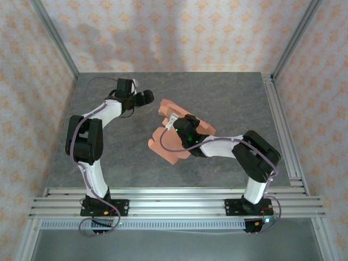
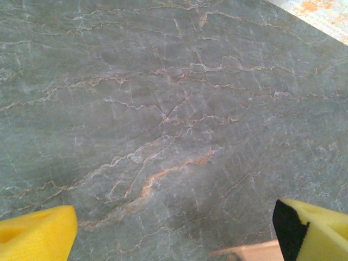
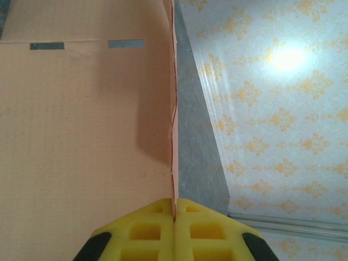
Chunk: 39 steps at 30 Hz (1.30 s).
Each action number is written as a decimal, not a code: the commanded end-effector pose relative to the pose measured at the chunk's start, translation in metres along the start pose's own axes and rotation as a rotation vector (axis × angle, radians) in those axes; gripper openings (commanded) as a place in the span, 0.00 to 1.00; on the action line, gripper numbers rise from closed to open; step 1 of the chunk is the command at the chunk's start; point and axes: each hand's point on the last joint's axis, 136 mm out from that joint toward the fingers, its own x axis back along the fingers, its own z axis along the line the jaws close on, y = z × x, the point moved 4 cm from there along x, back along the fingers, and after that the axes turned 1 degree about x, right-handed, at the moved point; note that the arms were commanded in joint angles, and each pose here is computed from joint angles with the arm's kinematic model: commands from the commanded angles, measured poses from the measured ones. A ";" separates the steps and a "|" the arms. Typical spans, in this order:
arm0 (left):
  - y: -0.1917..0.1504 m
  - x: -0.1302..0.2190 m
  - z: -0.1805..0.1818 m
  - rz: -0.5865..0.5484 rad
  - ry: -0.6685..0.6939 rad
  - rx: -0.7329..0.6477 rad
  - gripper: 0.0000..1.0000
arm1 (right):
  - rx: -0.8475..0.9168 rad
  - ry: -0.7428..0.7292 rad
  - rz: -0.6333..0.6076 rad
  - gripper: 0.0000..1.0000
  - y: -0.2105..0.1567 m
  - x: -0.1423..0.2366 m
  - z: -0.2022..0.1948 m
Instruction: Fold the paper box
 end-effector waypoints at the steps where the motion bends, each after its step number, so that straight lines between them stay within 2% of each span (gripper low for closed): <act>1: -0.003 -0.014 0.009 0.034 0.011 -0.003 0.94 | 0.037 -0.038 -0.001 0.00 -0.001 0.004 0.005; 5: -0.002 -0.028 0.007 0.069 -0.013 0.006 0.94 | 0.043 -0.035 -0.016 0.00 0.000 0.005 0.004; 12: -0.011 -0.039 -0.013 0.146 -0.160 0.000 0.90 | 0.121 -0.049 -0.048 0.00 0.003 0.003 0.010; 28: -0.051 -0.023 -0.029 0.217 -0.350 -0.053 0.89 | 0.166 -0.078 -0.080 0.00 0.009 0.006 0.000; 39: -0.065 -0.009 -0.029 0.201 -0.373 -0.069 0.88 | 0.169 -0.066 -0.069 0.01 0.011 0.004 0.000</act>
